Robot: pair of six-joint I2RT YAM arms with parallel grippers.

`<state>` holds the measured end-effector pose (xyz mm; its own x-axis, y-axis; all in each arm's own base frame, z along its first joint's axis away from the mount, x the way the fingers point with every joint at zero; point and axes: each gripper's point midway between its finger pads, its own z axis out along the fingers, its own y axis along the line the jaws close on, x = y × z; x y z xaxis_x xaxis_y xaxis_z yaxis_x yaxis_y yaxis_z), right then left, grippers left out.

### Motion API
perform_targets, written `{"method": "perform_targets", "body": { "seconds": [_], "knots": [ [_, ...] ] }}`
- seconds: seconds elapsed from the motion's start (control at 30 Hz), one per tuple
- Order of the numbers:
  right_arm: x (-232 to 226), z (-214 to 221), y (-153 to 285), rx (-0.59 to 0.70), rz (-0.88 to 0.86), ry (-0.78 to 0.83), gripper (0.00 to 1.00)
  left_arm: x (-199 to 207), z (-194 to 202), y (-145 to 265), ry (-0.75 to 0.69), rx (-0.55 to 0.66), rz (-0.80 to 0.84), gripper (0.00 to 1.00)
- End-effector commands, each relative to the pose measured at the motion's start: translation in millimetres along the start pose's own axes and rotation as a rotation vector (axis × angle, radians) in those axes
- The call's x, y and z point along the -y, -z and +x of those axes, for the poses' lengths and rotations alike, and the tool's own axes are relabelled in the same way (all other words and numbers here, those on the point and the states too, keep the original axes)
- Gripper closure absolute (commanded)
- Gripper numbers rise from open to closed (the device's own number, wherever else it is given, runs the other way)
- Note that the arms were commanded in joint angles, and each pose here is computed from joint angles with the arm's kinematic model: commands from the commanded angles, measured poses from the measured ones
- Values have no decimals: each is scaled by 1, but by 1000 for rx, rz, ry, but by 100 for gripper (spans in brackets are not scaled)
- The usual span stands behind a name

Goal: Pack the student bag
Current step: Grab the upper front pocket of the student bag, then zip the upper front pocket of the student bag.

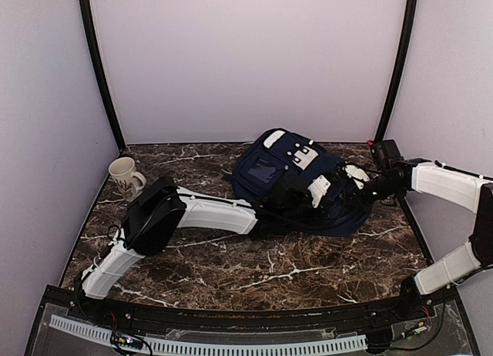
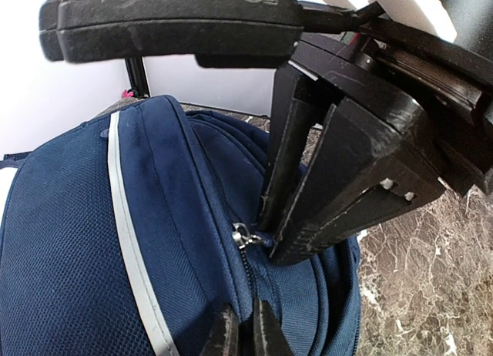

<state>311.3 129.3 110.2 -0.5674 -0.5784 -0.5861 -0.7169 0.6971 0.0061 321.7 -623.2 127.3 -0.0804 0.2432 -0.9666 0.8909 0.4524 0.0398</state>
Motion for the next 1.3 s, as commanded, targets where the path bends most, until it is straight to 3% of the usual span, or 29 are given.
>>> {"method": "perform_targets", "body": {
  "seconds": [0.0, 0.13, 0.43, 0.83, 1.27],
  "knots": [
    [6, -2, 2, 0, 45, -5, 85, -8, -72, 17, -2, 189, -6, 100],
    [7, -3, 4, 4, 55, -8, 86, -7, -72, 18, -7, 187, -1, 100],
    [15, -19, 3, 65, 90, 34, 77, -3, -79, 20, 13, 209, 30, 100],
    [-4, -11, 2, 32, -15, 53, 93, -3, -73, 20, 2, 184, 27, 100],
    [8, 28, 0, -114, -30, 42, 98, 12, -13, 50, -176, -51, 102, 100]
  ]
}}
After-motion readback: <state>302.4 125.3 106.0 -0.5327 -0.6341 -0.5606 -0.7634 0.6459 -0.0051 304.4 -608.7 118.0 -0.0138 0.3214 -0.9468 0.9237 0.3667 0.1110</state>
